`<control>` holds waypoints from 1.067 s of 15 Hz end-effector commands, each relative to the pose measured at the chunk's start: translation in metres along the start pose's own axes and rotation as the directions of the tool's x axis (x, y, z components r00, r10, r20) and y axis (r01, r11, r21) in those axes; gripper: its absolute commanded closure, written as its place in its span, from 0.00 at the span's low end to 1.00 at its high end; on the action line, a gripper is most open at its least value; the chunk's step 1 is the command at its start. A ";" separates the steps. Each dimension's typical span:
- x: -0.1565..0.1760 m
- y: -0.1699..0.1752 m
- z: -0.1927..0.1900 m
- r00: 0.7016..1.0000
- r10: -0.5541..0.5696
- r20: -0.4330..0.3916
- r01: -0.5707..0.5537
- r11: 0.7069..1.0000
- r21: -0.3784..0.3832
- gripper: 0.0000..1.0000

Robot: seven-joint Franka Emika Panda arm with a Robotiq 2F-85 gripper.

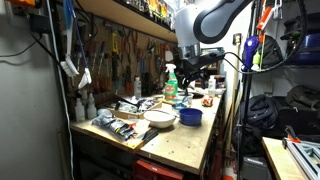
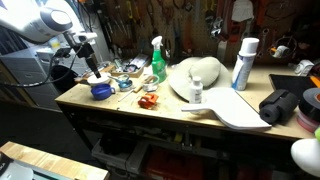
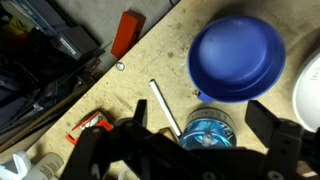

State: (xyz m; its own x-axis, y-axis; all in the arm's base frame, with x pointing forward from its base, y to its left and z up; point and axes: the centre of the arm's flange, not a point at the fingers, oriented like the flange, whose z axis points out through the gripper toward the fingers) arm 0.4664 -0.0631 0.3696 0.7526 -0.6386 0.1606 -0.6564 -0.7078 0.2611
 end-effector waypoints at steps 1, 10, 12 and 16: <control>0.000 0.000 0.007 1.000 0.024 0.017 -0.023 1.000 -0.010 0.00; 0.016 -0.002 0.027 0.991 0.068 0.118 -0.068 0.998 -0.004 0.00; 0.026 -0.003 0.036 0.979 0.114 0.168 -0.118 0.993 0.013 0.00; 0.040 -0.008 0.058 0.944 0.217 0.248 -0.233 0.972 0.039 0.00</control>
State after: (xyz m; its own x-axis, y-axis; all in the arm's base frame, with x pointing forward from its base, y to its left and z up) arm 0.4829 -0.0927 0.3337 0.6119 -0.7907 0.0183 -0.7762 -0.5959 0.2059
